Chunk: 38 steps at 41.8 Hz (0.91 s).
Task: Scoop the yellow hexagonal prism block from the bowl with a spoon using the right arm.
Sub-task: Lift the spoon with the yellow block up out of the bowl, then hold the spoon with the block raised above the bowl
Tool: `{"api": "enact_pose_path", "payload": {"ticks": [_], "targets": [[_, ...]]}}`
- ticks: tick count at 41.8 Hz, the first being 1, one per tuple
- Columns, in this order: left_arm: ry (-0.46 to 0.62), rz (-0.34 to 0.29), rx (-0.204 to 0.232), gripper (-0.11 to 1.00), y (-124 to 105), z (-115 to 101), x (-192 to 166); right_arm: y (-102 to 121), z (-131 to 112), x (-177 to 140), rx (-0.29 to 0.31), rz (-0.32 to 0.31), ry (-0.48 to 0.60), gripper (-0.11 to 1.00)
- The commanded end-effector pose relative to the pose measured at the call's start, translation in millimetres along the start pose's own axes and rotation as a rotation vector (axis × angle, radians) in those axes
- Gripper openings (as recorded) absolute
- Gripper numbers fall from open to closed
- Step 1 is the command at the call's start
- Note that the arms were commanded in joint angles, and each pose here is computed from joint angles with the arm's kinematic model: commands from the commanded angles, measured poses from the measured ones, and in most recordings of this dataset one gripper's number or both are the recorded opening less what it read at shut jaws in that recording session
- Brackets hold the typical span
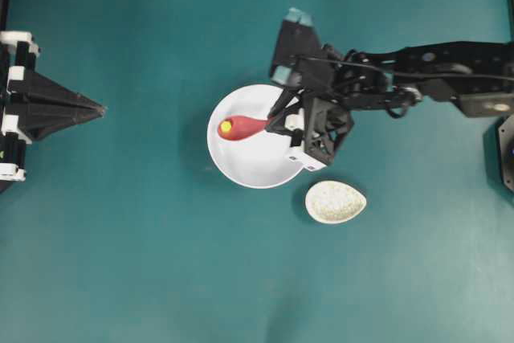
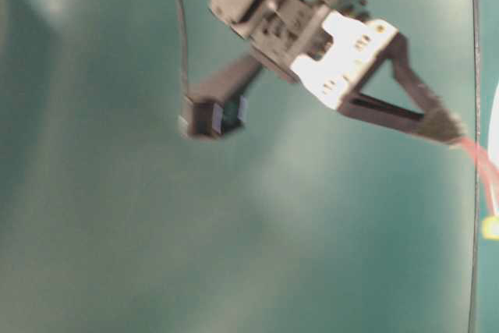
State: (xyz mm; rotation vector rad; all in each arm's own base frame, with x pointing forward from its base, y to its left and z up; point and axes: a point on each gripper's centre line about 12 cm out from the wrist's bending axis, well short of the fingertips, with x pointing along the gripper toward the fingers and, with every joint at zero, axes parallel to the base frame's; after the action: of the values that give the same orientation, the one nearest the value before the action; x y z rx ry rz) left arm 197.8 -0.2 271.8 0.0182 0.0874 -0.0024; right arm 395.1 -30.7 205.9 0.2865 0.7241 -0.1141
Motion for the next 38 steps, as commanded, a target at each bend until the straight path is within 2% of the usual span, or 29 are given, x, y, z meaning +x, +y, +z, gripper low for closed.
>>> {"api": "enact_pose_path", "payload": {"ticks": [1, 8, 13, 38], "targets": [[-0.017, 0.002, 0.003, 0.00, 0.4, 6.7, 1.4, 8.2, 14.4, -23.5, -0.022, 0.016, -0.156, 0.22], [-0.020, 0.000, 0.003, 0.00, 0.1, 7.6, 1.1, 15.8, 9.5, -52.4, -0.045, 0.035, -0.361, 0.22], [-0.018, 0.000, 0.003, 0.00, 0.1, 7.3, 1.4, 17.8, 6.0, -68.5, -0.049, 0.045, -0.459, 0.22], [-0.040, 0.000, 0.003, 0.00, 0.2, 11.5, -1.4, 16.9, 4.8, -76.1, -0.045, 0.047, -0.484, 0.22]]}}
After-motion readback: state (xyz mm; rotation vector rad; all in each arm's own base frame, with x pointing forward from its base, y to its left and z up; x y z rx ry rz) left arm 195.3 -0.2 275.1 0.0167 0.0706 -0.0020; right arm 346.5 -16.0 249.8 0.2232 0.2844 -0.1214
